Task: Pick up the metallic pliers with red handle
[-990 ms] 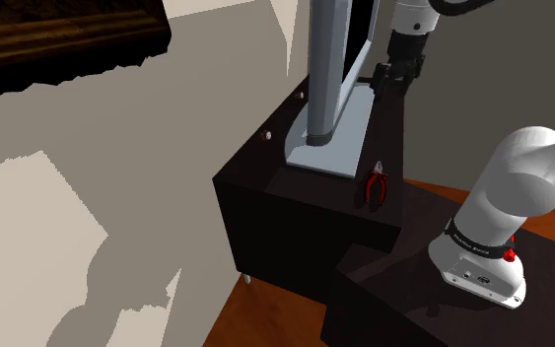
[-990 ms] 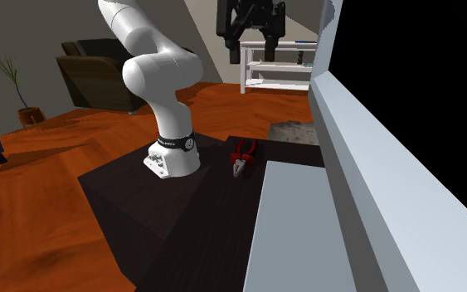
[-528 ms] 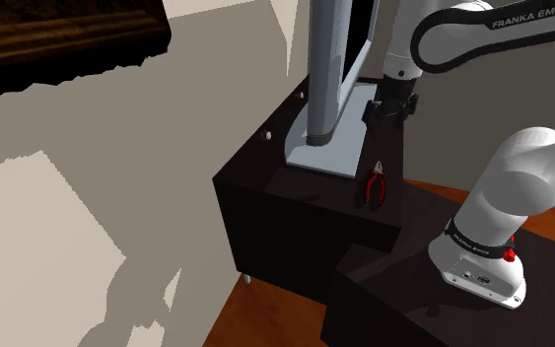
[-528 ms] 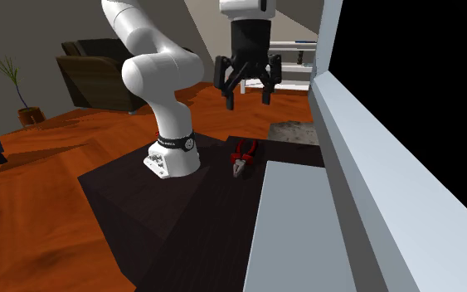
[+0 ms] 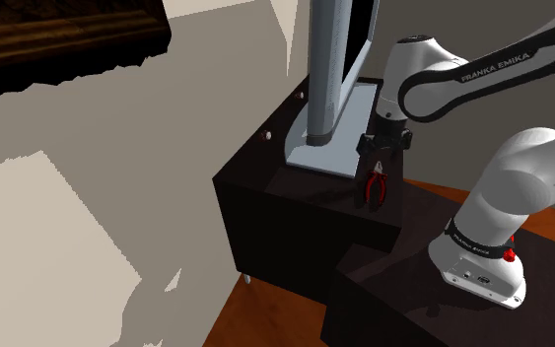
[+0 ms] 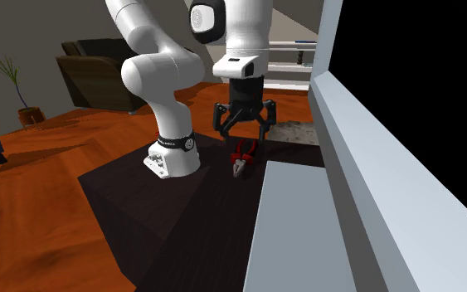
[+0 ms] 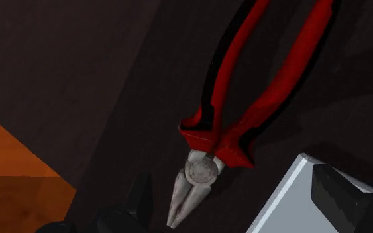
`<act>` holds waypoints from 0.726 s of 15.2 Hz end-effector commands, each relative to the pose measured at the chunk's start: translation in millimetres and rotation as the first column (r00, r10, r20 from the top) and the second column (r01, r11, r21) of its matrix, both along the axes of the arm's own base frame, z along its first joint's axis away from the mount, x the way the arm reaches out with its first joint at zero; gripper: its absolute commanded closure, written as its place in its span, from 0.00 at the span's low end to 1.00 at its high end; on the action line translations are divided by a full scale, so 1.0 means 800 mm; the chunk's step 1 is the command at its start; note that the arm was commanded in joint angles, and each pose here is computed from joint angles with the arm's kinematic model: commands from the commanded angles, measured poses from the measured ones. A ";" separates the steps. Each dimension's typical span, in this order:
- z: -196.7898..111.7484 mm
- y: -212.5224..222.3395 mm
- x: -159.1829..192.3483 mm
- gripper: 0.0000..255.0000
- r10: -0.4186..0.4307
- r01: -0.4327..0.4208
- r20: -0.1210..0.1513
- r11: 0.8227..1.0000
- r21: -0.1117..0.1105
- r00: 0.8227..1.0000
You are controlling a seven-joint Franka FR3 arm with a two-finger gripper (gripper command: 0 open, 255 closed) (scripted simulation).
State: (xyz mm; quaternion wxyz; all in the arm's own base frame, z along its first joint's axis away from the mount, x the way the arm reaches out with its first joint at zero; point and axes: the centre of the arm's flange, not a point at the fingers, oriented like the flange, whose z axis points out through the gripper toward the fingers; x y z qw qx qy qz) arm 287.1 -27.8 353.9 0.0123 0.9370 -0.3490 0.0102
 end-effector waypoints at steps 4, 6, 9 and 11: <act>-0.034 0.001 -0.001 0.00 -0.013 0.013 0.002 1.000 0.001 1.000; -0.047 0.001 -0.001 0.00 -0.013 0.013 0.002 1.000 0.001 1.000; -0.051 0.001 -0.002 1.00 -0.013 0.013 0.002 1.000 0.001 1.000; -0.051 0.002 -0.002 1.00 -0.013 0.013 0.002 1.000 0.001 1.000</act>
